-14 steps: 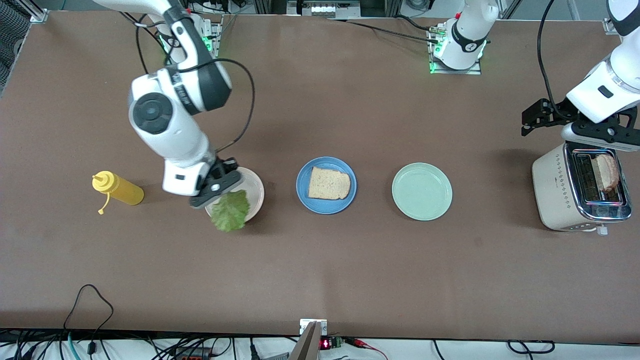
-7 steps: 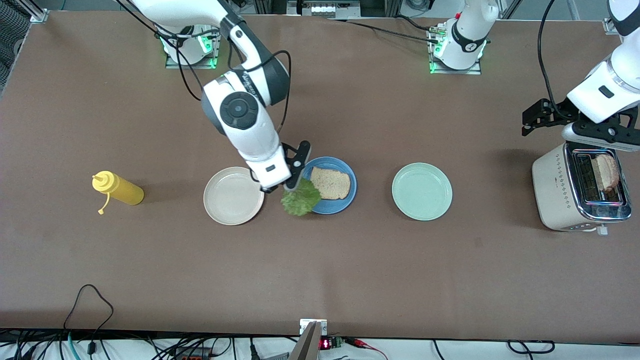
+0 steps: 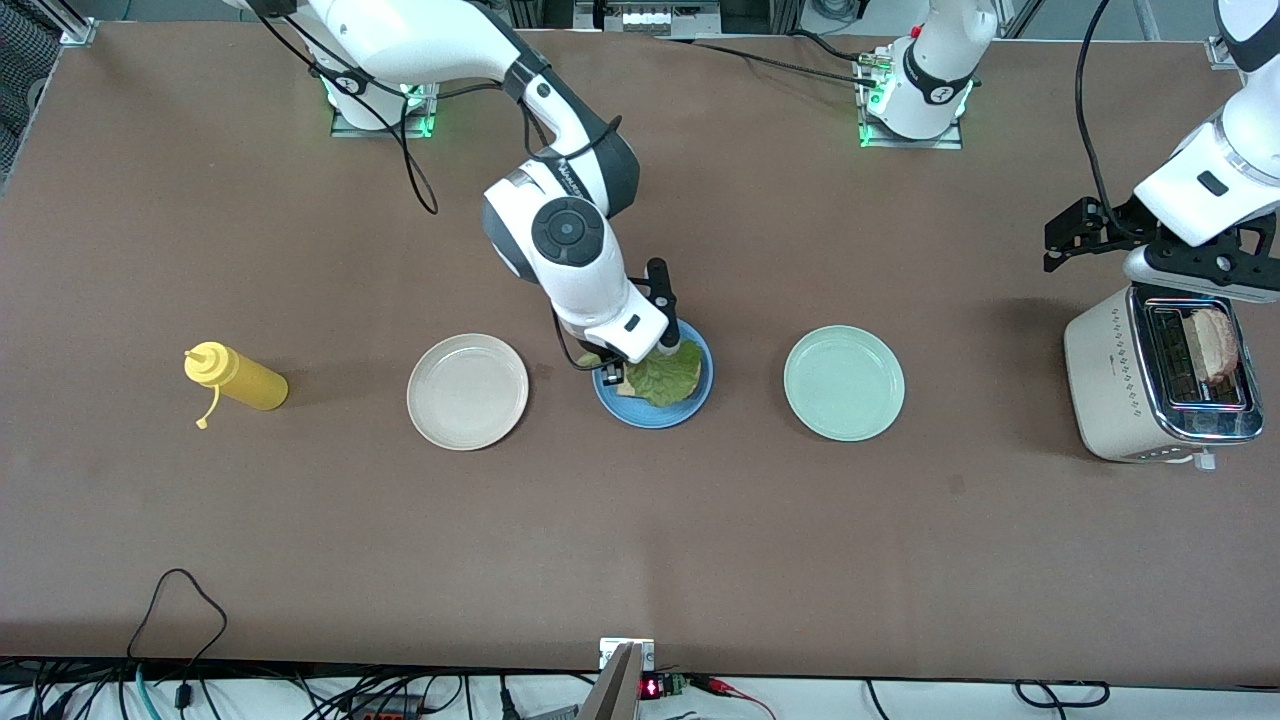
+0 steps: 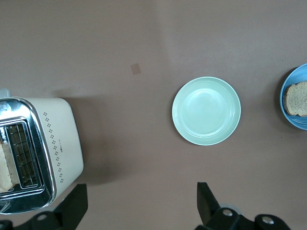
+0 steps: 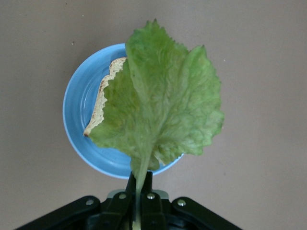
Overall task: Make sandwich in blue plate with both arms
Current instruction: 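Lower the lettuce onto the bread and open the right gripper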
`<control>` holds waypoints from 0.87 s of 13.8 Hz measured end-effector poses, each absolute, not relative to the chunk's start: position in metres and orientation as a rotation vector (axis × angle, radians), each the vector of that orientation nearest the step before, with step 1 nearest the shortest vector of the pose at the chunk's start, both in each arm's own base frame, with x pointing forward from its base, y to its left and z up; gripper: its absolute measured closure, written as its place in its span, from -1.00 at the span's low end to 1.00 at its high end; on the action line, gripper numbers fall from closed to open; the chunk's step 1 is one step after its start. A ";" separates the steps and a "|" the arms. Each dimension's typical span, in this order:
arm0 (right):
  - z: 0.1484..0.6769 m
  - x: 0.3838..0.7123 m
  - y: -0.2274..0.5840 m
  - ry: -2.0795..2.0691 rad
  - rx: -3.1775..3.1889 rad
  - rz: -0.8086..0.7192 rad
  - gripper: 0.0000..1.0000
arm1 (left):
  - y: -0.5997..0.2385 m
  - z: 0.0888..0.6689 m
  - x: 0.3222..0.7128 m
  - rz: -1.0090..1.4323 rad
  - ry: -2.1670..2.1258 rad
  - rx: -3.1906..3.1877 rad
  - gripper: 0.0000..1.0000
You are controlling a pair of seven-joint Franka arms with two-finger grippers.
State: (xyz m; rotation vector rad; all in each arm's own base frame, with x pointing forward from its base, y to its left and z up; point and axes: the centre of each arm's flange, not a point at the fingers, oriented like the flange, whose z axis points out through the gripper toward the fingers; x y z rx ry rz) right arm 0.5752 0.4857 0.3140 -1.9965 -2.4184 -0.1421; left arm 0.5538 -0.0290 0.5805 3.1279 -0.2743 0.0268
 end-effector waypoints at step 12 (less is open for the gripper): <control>0.232 0.564 0.505 -2.535 -1.917 -0.077 0.90 | -0.029 0.579 0.557 0.024 -0.273 3.127 -1.00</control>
